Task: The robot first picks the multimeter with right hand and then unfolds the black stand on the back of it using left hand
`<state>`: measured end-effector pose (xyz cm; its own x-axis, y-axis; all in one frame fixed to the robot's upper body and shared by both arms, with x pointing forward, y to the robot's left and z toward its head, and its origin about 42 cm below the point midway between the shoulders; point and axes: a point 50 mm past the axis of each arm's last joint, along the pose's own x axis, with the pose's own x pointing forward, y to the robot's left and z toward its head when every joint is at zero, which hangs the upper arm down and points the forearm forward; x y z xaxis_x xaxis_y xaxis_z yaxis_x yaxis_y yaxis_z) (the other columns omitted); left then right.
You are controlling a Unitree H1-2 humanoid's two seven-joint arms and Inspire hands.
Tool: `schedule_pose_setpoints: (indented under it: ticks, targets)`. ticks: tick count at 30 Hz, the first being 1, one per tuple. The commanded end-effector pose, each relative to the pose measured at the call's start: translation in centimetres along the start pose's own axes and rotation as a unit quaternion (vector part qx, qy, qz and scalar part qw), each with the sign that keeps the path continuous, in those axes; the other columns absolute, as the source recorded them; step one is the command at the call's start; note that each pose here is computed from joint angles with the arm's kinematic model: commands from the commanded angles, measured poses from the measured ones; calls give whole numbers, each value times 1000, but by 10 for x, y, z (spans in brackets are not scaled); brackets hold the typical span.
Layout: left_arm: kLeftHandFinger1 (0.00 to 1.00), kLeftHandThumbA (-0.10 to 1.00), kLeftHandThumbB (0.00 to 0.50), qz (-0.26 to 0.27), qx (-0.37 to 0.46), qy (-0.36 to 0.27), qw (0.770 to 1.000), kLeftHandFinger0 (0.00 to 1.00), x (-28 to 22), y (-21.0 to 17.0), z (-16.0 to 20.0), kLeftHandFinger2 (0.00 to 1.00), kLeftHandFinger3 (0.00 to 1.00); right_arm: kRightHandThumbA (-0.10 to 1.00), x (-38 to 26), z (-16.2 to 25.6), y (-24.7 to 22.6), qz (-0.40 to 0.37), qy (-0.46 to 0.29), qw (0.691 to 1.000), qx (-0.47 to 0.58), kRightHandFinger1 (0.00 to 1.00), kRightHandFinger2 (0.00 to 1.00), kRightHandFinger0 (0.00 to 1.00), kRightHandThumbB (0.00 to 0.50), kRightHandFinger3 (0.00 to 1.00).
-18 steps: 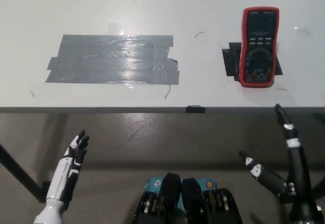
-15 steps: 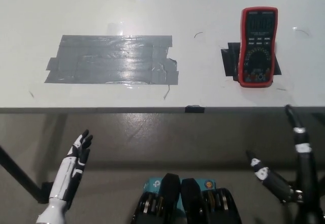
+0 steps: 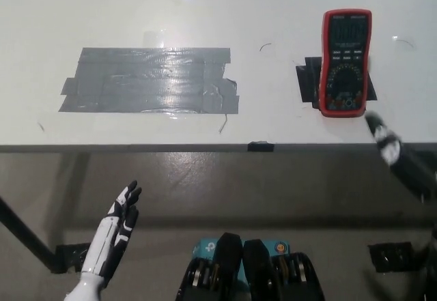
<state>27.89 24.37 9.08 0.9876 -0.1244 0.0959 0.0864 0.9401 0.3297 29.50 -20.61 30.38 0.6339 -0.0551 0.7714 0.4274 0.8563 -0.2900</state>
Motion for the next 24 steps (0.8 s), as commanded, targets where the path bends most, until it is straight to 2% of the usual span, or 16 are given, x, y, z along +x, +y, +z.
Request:
schedule_pose_setpoints:
  ticks: [1,4,10,13,14,16,19,24]
  targets:
    - [1000,932,139,12,13,-37,999,1000,-11,3,10,1000,1000,920,61,-18,13,21,91,991,-94,1000,1000,1000,437,1000]
    - [1000,947,141,12,12,-40,999,1000,-15,1,8,1000,1000,975,93,-39,28,26,131,986,-97,1000,1000,1000,437,1000]
    - [1000,943,143,11,7,-30,999,1000,-26,-2,4,1000,1000,1000,136,-76,53,39,197,975,-93,1000,1000,1000,461,1000]
    - [1000,915,141,11,6,-25,1000,1000,-32,-2,3,1000,1000,1000,151,-89,67,57,230,966,-107,1000,1000,1000,428,1000]
    - [1000,916,141,11,6,-25,1000,1000,-32,-2,3,1000,1000,1000,153,-91,68,58,234,964,-109,1000,1000,1000,394,1000]
    - [1000,933,152,11,10,-27,1000,1000,-32,-2,3,1000,1000,1000,169,-99,77,62,250,959,-116,1000,1000,1000,420,1000]
    - [1000,946,154,9,14,-28,999,1000,-32,-1,3,1000,1000,1000,181,-106,84,59,261,955,-126,1000,1000,1000,397,1000]
    - [1000,947,146,7,17,-25,1000,1000,-31,1,3,1000,1000,1000,199,-112,92,65,293,947,-116,1000,1000,1000,404,1000]
